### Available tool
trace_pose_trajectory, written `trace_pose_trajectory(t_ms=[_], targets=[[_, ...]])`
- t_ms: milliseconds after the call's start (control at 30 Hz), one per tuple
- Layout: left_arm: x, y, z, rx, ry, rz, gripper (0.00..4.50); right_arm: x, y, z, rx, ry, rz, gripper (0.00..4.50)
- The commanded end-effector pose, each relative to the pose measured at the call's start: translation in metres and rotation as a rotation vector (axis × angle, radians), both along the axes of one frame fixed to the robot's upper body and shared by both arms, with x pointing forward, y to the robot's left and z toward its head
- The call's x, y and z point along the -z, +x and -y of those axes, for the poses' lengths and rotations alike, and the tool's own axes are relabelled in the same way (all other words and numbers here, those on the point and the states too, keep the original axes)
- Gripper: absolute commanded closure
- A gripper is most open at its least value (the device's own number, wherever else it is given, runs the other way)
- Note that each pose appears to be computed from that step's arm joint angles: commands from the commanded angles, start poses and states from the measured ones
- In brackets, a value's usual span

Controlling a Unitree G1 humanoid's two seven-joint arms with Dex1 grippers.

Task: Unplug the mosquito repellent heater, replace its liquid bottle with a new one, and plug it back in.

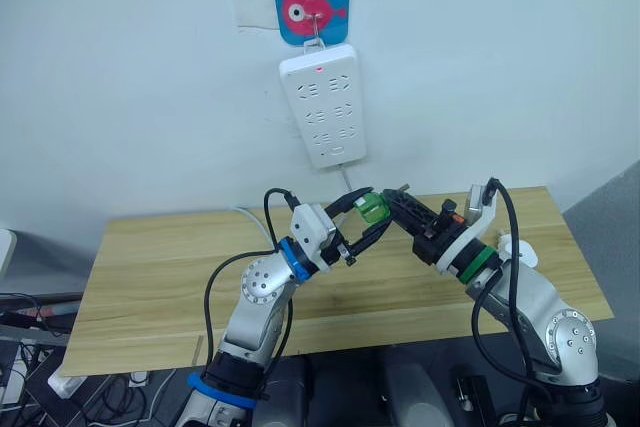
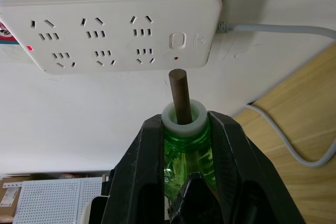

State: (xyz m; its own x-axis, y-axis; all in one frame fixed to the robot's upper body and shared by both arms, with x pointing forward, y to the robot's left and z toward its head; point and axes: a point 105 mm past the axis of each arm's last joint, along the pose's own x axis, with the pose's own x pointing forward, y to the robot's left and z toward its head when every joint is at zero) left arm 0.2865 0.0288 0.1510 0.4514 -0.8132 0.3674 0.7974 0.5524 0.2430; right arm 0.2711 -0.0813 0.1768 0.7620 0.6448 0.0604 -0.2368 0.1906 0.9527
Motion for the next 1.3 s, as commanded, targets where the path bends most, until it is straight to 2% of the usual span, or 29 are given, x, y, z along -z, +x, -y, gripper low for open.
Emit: trace_pose_trajectory(t_ms=[33, 300, 533, 900, 1000, 1167, 1300], targets=[[-0.001, -0.004, 0.002, 0.019, 0.007, 0.010, 2.20, -0.010, -0.005, 0.000, -0.021, 0.016, 0.043, 3.68], [0.007, -0.007, 0.001, 0.038, 0.056, -0.013, 2.20, -0.008, -0.006, 0.000, -0.042, -0.013, 0.052, 3.68], [0.007, -0.006, -0.002, 0.030, 0.056, -0.011, 2.20, -0.006, -0.007, 0.000, -0.050, -0.028, 0.055, 3.68], [0.009, -0.004, -0.009, -0.001, 0.048, -0.026, 2.20, 0.022, -0.023, 0.030, 0.021, -0.207, 0.061, 0.06], [0.010, -0.002, -0.014, -0.024, 0.048, -0.031, 2.20, 0.041, -0.017, 0.040, 0.076, -0.384, 0.126, 0.06], [0.017, 0.001, -0.026, -0.066, 0.065, -0.055, 2.20, 0.065, 0.001, 0.044, 0.132, -0.769, 0.360, 0.06], [0.018, 0.004, -0.034, -0.098, 0.062, -0.066, 2.20, 0.080, 0.008, 0.042, 0.175, -0.938, 0.497, 0.06]])
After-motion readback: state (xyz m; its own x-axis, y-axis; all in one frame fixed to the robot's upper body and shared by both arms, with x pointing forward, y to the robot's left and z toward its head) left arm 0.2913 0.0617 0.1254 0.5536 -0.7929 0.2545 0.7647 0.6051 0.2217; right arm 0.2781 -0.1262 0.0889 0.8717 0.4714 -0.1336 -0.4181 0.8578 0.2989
